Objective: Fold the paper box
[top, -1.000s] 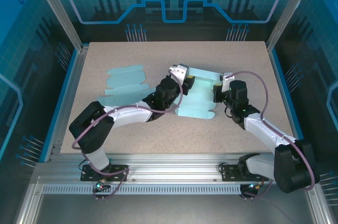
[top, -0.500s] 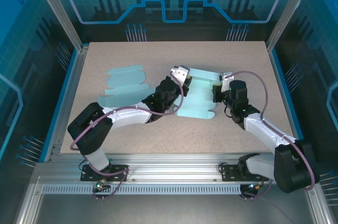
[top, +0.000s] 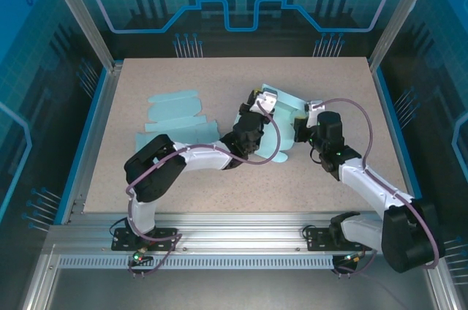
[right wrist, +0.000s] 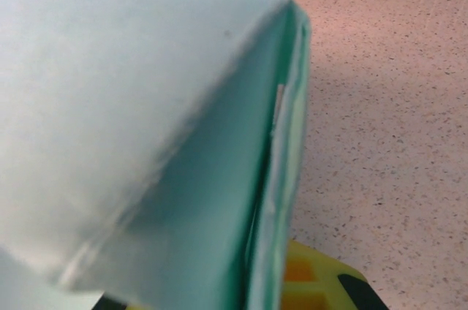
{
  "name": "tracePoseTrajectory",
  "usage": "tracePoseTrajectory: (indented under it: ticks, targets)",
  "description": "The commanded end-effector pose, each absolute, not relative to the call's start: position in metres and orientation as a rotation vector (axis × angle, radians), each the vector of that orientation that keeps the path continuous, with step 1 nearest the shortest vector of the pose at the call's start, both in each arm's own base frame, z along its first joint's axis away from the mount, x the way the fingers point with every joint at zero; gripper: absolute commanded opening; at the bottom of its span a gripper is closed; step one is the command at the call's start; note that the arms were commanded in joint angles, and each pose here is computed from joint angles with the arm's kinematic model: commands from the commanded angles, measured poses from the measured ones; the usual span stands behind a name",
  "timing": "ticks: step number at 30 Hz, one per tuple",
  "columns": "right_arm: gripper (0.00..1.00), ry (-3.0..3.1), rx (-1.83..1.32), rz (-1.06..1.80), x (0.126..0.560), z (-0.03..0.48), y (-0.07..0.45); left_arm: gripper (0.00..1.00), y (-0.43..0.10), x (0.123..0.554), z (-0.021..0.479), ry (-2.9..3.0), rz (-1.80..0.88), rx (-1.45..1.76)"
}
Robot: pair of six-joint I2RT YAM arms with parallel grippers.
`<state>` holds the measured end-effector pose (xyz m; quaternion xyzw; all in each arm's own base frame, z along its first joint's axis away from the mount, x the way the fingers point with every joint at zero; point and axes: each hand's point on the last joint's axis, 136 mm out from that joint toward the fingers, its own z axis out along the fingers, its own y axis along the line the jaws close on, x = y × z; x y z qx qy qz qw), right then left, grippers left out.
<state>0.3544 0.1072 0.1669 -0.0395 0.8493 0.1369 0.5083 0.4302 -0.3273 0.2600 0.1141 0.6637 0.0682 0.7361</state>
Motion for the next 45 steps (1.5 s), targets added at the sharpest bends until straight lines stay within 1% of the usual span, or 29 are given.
tracePoseTrajectory:
  ticks: [1, 5, 10, 12, 15, 19, 21, 23, 26, 27, 30, 36, 40, 45]
  targets:
    - [0.00, 2.083, -0.071, 0.376, 0.340, 0.175, 0.121, 0.15, -0.283, 0.444, 0.296, 1.413, 0.277, -0.019]
    - [0.00, 2.061, -0.041, 0.371, 0.333, 0.189, 0.136, 0.16, -0.279, 0.450, 0.298, 1.423, 0.323, -0.081]
    - [0.00, 2.117, 0.024, 0.332, 0.333, 0.190, 0.143, 0.15, -0.289, 0.446, 0.295, 1.440, 0.235, -0.035]
    - [0.00, 2.160, 0.061, 0.304, 0.333, 0.187, 0.140, 0.22, -0.296, 0.442, 0.286, 1.478, 0.166, 0.038]
    - [0.00, 2.222, 0.132, 0.276, 0.331, 0.182, 0.135, 0.38, -0.310, 0.432, 0.268, 1.558, 0.025, 0.175]
    - [0.00, 2.256, 0.162, 0.285, 0.329, 0.179, 0.136, 0.48, -0.316, 0.415, 0.245, 1.703, -0.222, 0.281]
    - [0.00, 2.265, 0.177, 0.270, 0.328, 0.178, 0.134, 0.54, -0.319, 0.403, 0.241, 1.753, -0.370, 0.325]
    - [0.00, 2.274, 0.187, 0.251, 0.327, 0.178, 0.131, 0.58, -0.320, 0.391, 0.241, 1.779, -0.456, 0.351]
    - [0.00, 2.304, 0.199, 0.221, 0.324, 0.174, 0.126, 0.68, -0.324, 0.375, 0.241, 1.828, -0.538, 0.397]
    - [0.00, 2.298, 0.206, 0.224, 0.327, 0.182, 0.127, 0.72, -0.324, 0.370, 0.241, 1.848, -0.559, 0.403]
    - [0.00, 2.325, 0.217, 0.204, 0.325, 0.181, 0.125, 0.81, -0.326, 0.358, 0.236, 1.910, -0.621, 0.417]
    - [0.00, 2.365, 0.227, 0.169, 0.324, 0.176, 0.123, 0.98, -0.322, 0.343, 0.230, 1.976, -0.679, 0.398]
    - [0.00, 2.421, 0.185, 0.120, 0.323, 0.171, 0.123, 0.99, -0.313, 0.336, 0.244, 1.950, -0.691, 0.377]
    - [0.00, 2.597, 0.031, 0.096, 0.312, 0.155, 0.130, 0.99, -0.278, 0.336, 0.259, 1.962, -0.592, 0.260]
